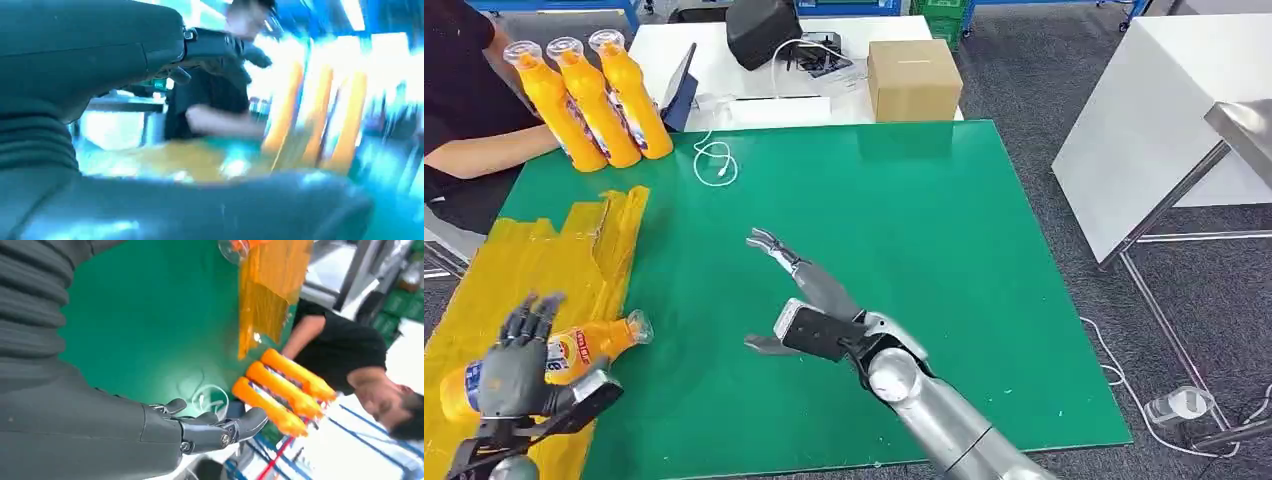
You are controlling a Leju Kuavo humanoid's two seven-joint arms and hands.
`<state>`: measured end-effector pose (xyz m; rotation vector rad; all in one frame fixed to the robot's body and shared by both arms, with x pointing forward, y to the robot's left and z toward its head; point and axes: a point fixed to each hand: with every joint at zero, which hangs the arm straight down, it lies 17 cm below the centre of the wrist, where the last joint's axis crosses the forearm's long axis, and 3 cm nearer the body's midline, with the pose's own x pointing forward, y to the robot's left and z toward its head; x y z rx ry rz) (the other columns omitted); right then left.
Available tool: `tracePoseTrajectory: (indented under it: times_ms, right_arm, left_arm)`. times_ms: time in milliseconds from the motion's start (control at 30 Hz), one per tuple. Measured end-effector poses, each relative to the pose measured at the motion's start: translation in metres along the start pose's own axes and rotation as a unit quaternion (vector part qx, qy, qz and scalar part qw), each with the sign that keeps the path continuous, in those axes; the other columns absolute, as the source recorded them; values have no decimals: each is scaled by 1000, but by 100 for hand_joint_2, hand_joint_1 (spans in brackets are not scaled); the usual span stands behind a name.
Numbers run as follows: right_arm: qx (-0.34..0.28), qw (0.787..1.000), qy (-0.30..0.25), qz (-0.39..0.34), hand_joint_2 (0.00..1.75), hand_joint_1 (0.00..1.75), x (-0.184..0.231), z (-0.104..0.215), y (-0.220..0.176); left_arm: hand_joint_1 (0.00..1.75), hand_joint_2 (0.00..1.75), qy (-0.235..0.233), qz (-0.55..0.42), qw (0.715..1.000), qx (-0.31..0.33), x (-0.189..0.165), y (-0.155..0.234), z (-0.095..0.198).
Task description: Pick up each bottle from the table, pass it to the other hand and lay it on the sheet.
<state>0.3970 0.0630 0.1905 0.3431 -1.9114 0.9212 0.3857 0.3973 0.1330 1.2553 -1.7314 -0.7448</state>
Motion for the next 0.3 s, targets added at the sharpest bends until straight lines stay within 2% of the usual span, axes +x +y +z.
tracePoseTrajectory:
  times_ms: [67,200,300]
  right_arm:
    - [-19,1000,-13,15,0,0,7,1,-1]
    - [-98,991,-54,78,0,0,33,10,-14]
    - [-141,985,-69,77,0,0,47,19,-24]
  left_arm:
    - [0,0,9,83,995,61,9,29,-13]
    - [0,0,24,279,945,170,25,86,-30]
    - [0,0,25,366,912,185,39,99,-36]
